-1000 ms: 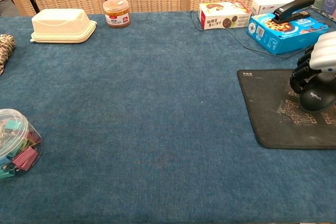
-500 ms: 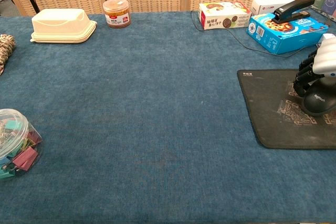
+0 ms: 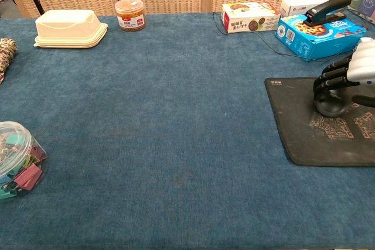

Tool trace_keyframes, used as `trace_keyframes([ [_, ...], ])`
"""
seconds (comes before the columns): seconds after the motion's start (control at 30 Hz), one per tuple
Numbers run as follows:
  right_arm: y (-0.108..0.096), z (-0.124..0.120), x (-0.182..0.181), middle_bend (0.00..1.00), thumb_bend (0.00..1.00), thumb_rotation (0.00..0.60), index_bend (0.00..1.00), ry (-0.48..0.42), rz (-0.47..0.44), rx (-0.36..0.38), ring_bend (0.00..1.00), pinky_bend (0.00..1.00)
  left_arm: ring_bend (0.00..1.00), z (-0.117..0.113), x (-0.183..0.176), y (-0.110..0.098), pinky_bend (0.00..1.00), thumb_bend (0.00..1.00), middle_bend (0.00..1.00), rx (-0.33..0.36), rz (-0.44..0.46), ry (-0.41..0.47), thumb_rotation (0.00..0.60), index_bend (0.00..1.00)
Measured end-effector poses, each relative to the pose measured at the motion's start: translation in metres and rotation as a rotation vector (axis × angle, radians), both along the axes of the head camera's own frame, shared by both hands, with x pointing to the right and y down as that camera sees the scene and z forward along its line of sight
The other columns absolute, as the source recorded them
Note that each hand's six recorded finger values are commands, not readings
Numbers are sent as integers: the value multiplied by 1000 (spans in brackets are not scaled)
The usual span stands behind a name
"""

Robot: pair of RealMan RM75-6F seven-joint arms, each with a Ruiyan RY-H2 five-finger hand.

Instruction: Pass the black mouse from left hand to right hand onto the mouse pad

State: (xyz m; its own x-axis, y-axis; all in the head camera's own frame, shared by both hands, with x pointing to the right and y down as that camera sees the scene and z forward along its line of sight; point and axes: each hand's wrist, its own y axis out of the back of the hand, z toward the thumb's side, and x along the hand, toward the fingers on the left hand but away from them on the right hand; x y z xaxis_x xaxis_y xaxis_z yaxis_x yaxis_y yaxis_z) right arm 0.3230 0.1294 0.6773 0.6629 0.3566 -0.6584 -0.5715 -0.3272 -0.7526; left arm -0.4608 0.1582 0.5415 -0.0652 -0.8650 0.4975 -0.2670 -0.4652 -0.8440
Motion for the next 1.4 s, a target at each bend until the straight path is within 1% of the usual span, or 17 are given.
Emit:
trace_keyframes([
  [0.3,4,-8,3,156,666,600,180,7,-17,17,190,400,0,-2,-2,0,0,38,0,4,-6,7,600,0],
  [0.5,6,-24,8,151,659,600,179,-5,-8,35,190,400,0,-4,-2,1,0,38,0,3,1,17,600,0],
  [0.57,5,-34,10,146,632,600,174,-20,4,55,188,395,0,-5,-2,2,0,37,0,5,1,21,600,0],
  [0.67,3,-52,14,117,522,600,153,-52,44,86,165,346,0,-7,-3,3,0,37,0,10,3,25,600,0],
  [0.7,2,-57,17,100,462,600,137,-60,62,98,145,311,0,-8,-3,4,0,37,0,12,4,25,600,0],
  [0.77,-1,-66,23,51,321,600,88,-71,108,125,89,220,0,-9,-4,5,0,38,0,14,6,23,600,0],
  [0.83,-2,-72,29,13,205,600,39,-77,161,147,33,136,0,-10,-3,8,0,38,0,14,11,21,600,0],
  [0.9,-2,-76,34,0,123,600,9,-81,213,158,4,70,0,-10,-3,11,0,38,0,13,17,19,600,0],
  [0.93,-2,-78,38,0,83,600,1,-83,254,162,0,38,0,-10,-3,13,0,38,0,12,19,18,600,0],
  [1.0,0,-81,43,0,36,600,0,-90,322,160,0,8,0,-12,-3,16,0,38,0,12,22,17,600,0],
  [1.07,5,-85,49,0,6,600,0,-104,410,150,0,0,0,-13,-3,19,0,38,0,14,22,18,600,0],
  [1.23,24,-94,62,0,0,600,0,-168,634,108,0,0,0,-17,-5,28,0,38,0,20,15,27,600,0],
  [1.3,30,-97,66,0,0,600,0,-193,697,97,0,0,0,-17,-6,32,0,38,0,15,8,35,600,0],
  [1.4,46,-104,72,0,0,600,0,-247,812,72,0,0,0,-17,-9,41,0,38,0,5,-4,47,600,0],
])
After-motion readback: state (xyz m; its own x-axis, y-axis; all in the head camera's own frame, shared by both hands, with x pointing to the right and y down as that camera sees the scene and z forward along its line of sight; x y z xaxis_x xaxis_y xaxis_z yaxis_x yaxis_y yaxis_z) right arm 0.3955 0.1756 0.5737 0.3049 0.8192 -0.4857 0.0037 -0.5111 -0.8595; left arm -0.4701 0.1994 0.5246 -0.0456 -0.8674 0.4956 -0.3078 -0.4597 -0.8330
